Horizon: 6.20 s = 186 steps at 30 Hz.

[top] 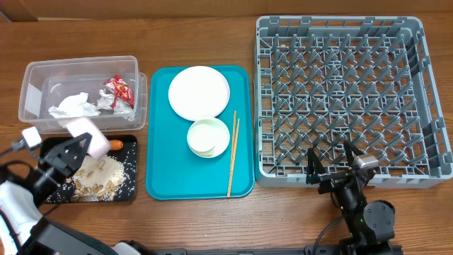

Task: Sort waste into correct bins and load items into the dishwasher
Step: 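Lift the emptied pink bowl and carry it right over the teal tray, then lower the pink bowl onto the teal tray and open the left gripper, then grasp the white cup on the teal tray with the left gripper and lift, then hold the cup out sideways while moving the right gripper toward it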

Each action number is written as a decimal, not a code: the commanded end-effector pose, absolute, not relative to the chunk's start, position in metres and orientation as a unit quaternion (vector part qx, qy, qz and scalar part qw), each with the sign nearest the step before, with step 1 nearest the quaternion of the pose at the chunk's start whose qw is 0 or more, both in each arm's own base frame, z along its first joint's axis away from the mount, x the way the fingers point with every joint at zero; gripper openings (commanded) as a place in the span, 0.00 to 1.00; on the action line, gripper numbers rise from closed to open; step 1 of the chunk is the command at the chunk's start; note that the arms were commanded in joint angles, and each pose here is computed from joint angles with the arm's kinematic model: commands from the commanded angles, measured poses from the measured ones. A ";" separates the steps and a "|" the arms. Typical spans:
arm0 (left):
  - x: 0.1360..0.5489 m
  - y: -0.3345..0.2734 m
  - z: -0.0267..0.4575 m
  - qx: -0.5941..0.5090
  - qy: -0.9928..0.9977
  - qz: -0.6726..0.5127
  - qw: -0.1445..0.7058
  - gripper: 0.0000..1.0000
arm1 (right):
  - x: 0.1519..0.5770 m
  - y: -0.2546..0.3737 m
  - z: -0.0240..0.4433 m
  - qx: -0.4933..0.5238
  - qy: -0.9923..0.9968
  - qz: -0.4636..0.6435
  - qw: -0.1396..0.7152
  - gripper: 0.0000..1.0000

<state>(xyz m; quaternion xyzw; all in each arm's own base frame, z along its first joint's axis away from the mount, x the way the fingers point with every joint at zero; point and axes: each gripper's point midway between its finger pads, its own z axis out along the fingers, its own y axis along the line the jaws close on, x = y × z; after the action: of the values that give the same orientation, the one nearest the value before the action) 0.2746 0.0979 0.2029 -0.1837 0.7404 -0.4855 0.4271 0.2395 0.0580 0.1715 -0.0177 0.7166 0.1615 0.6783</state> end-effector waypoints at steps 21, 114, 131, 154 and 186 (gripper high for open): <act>0.438 -0.082 0.225 -0.029 0.909 -0.087 0.408 0.09 | 0.239 0.058 0.171 -0.020 0.714 0.162 0.681 1.00; 0.322 -0.127 0.089 0.000 0.994 -0.078 0.079 0.04 | 0.239 0.058 0.171 -0.020 0.714 0.162 0.681 1.00; 0.345 -0.110 0.219 0.020 0.918 -0.361 0.166 0.04 | 0.239 0.058 0.171 -0.020 0.714 0.162 0.681 1.00; 0.333 -0.126 0.249 0.112 0.784 -0.581 0.190 0.04 | 0.223 0.098 0.179 -0.071 0.699 0.282 0.653 1.00; 0.314 -0.187 0.243 0.181 0.749 -0.624 0.134 0.04 | 0.233 0.191 0.258 -0.135 0.771 0.539 0.310 1.00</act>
<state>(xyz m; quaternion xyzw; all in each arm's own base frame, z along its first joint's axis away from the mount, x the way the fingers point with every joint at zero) 0.3144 -0.1847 0.2414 0.1742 0.7587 -0.6139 0.1306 0.2406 0.1746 0.2388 -0.0912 0.7946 0.4858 0.3524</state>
